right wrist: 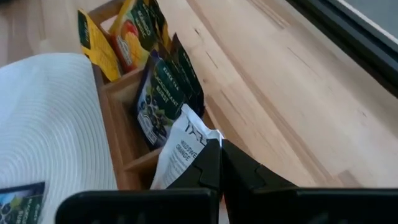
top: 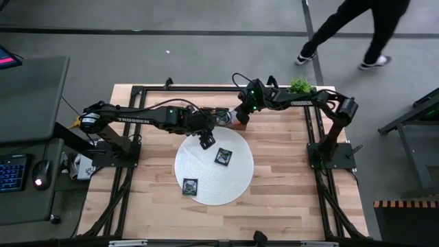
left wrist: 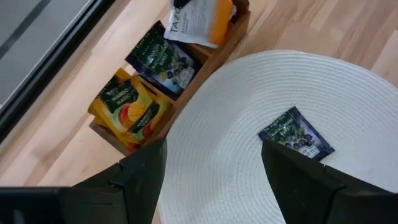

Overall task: Pick & Place Tea
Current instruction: Put the white tea bag into the right section of the wooden organizer

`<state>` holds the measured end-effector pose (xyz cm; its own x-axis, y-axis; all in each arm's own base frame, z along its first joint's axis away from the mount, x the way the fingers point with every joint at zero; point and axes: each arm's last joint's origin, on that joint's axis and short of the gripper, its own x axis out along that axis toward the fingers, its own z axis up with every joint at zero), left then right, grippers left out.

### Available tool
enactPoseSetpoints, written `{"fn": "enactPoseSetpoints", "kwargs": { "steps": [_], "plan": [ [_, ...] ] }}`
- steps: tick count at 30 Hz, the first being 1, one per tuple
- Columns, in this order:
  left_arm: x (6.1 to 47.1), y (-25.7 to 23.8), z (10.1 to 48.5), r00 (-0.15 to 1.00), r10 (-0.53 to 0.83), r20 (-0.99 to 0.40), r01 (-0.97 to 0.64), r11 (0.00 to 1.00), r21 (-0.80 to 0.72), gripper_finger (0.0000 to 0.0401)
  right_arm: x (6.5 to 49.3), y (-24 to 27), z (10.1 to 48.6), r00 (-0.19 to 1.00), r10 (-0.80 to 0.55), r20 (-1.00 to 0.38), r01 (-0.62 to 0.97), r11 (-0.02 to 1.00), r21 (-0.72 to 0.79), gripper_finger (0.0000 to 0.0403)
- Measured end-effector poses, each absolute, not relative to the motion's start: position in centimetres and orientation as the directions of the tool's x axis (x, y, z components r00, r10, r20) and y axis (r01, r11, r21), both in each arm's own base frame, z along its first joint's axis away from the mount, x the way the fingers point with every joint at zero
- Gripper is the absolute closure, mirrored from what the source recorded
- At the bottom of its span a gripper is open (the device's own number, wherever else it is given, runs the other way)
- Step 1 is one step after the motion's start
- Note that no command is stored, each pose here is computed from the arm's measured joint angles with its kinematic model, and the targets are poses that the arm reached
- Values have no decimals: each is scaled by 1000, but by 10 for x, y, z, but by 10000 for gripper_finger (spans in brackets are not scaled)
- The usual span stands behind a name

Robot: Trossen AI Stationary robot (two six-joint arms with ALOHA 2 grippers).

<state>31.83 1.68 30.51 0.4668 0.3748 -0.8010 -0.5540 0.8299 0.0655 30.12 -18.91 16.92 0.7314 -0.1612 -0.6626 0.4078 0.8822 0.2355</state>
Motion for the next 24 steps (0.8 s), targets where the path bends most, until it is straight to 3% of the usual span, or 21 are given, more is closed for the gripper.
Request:
{"fn": "enactPoseSetpoints", "kwargs": {
  "steps": [18, 24],
  "plan": [
    [318, 17, 305, 463, 394, -794, -562, 823, 81, 142, 299, -187, 171, 724, -146, -674, 402, 884, 240, 399],
    [318, 17, 305, 463, 394, -794, -563, 823, 80, 142, 295, -187, 180, 713, -199, -673, 425, 885, 189, 345]
  ]
}}
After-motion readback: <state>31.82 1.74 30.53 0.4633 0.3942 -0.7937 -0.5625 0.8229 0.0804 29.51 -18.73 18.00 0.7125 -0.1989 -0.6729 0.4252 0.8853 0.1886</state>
